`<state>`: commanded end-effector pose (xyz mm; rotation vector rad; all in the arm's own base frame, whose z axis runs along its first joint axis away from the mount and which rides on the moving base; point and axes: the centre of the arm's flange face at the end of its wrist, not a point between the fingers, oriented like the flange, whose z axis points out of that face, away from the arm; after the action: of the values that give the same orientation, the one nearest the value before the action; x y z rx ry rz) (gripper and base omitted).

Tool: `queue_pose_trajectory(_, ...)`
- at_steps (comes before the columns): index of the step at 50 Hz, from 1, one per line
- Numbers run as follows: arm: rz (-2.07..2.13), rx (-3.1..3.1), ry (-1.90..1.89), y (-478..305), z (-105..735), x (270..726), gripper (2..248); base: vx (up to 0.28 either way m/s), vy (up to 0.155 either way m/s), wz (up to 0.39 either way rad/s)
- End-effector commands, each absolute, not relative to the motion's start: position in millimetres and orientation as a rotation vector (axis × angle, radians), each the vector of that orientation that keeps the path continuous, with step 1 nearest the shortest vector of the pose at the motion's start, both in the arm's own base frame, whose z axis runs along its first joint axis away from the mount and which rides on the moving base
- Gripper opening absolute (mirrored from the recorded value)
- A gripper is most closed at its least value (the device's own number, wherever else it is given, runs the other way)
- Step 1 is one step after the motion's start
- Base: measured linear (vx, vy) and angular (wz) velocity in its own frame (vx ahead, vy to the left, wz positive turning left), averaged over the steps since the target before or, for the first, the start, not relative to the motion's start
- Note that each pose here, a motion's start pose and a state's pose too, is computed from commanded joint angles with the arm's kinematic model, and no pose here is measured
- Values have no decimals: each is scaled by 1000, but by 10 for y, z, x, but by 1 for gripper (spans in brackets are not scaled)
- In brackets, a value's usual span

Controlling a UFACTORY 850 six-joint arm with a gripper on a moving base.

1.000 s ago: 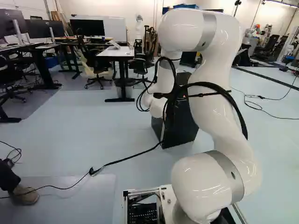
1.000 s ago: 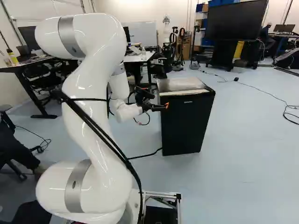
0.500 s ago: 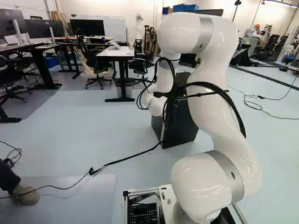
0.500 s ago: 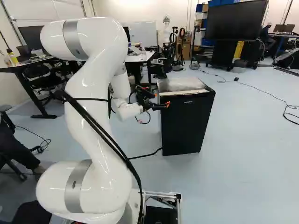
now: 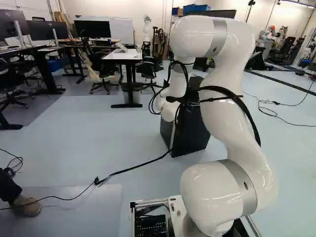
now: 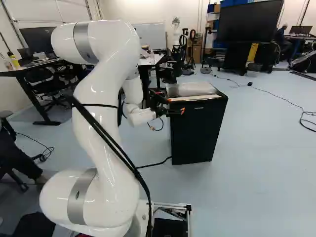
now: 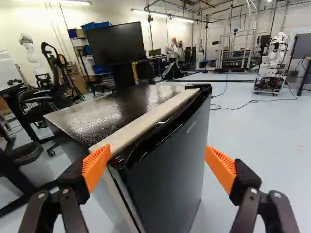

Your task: Open the fridge door

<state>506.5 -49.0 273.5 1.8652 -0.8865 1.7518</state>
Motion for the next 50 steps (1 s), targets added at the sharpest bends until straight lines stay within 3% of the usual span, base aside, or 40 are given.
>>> queue_pose_trajectory(27,1671,1843,-927,-710,2787,4635,247,0,0,-3)
queue_pose_trajectory(50,1674,1843,-918,-672,2801,4577,247,0,0,0)
